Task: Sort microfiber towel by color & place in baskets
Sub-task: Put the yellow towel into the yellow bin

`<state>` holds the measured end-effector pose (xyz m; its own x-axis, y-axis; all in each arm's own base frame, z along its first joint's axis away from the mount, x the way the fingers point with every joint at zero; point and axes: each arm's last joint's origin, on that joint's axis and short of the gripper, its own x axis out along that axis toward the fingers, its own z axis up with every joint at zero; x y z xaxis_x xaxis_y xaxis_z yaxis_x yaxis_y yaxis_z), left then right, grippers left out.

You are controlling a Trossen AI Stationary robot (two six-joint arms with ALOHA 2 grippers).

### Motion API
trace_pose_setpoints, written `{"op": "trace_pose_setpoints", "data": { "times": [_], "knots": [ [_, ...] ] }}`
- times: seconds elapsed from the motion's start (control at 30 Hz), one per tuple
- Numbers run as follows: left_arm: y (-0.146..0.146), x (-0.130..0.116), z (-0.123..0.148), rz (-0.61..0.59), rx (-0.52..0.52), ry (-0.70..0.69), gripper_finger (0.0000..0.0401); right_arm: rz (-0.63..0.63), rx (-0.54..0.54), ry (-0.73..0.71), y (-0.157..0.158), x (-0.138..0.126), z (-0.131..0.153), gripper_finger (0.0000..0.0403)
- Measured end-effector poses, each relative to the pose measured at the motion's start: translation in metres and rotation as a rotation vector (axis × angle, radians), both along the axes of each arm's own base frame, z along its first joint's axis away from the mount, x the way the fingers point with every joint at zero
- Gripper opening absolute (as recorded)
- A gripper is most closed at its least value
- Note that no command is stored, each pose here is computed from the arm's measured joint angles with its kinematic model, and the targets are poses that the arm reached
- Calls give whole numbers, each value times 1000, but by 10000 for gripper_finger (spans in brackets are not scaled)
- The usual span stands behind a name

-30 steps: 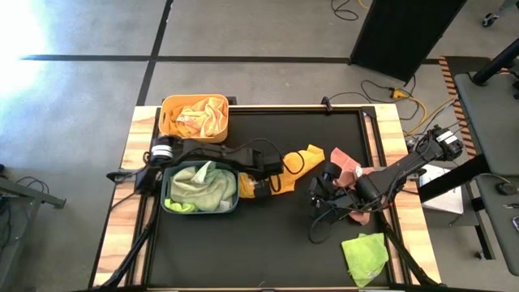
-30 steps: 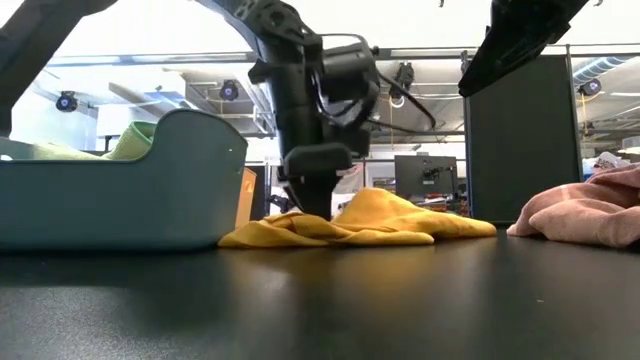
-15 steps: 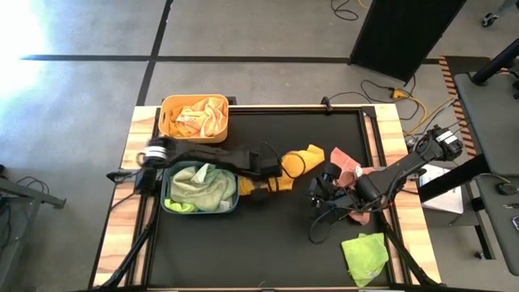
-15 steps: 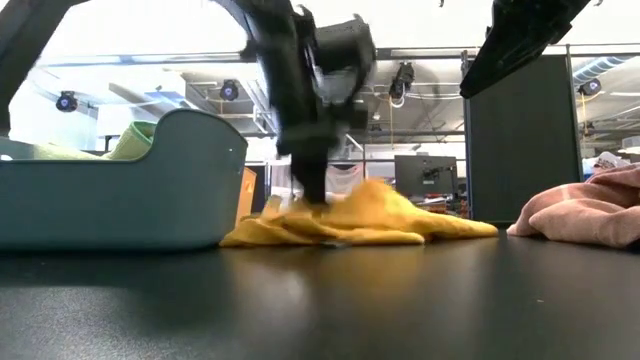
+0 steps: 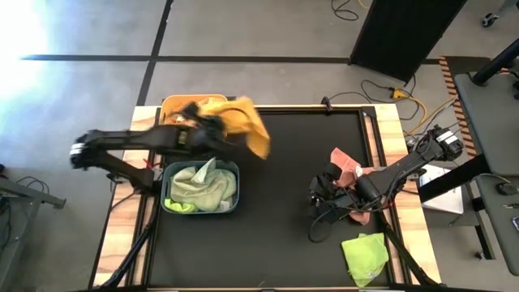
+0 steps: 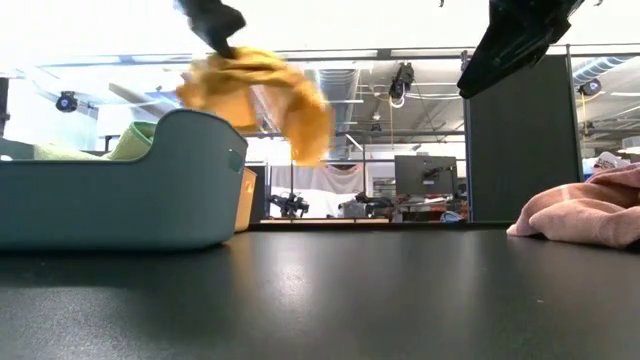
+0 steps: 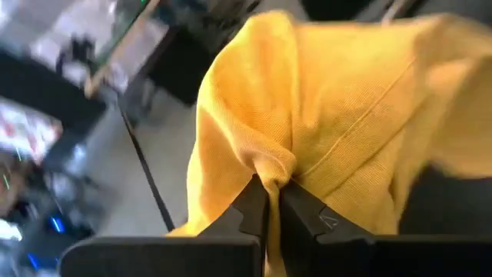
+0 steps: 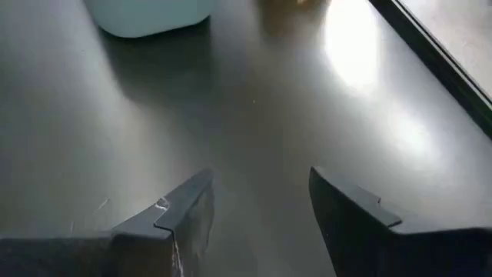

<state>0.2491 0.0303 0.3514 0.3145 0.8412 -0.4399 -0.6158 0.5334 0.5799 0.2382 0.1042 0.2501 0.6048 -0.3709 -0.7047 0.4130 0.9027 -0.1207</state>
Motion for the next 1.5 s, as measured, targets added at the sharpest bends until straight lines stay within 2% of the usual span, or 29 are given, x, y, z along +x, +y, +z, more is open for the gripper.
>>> {"op": "trace_pose_setpoints", "data": {
  "times": [0.13,0.23,0.33,0.47,0.63,0.83,1.0,1.17,1.27,1.5],
  "knots": [
    [11,-60,6,164,-107,-124,1,6,-6,3,0,0,0,203],
    [17,-89,-3,267,-138,-131,0,9,-9,4,0,0,0,203],
    [18,-108,-5,296,-146,-168,0,8,-28,-2,0,0,0,203],
    [16,-128,5,308,-106,-219,0,5,-31,-4,-1,0,0,203],
    [11,-162,25,353,-55,-288,0,-11,7,-10,0,0,0,203],
    [6,-189,30,366,-52,-373,0,1,21,3,0,0,-1,203],
    [5,-195,23,373,-57,-387,0,6,14,5,0,0,-2,203],
    [7,-188,9,380,-49,-326,0,1,17,2,0,0,-2,203],
    [9,-177,1,380,-38,-306,0,-7,24,-2,0,0,-2,203],
    [14,-126,-15,172,-258,-364,0,-16,10,-12,0,0,-3,203]
  ]
}}
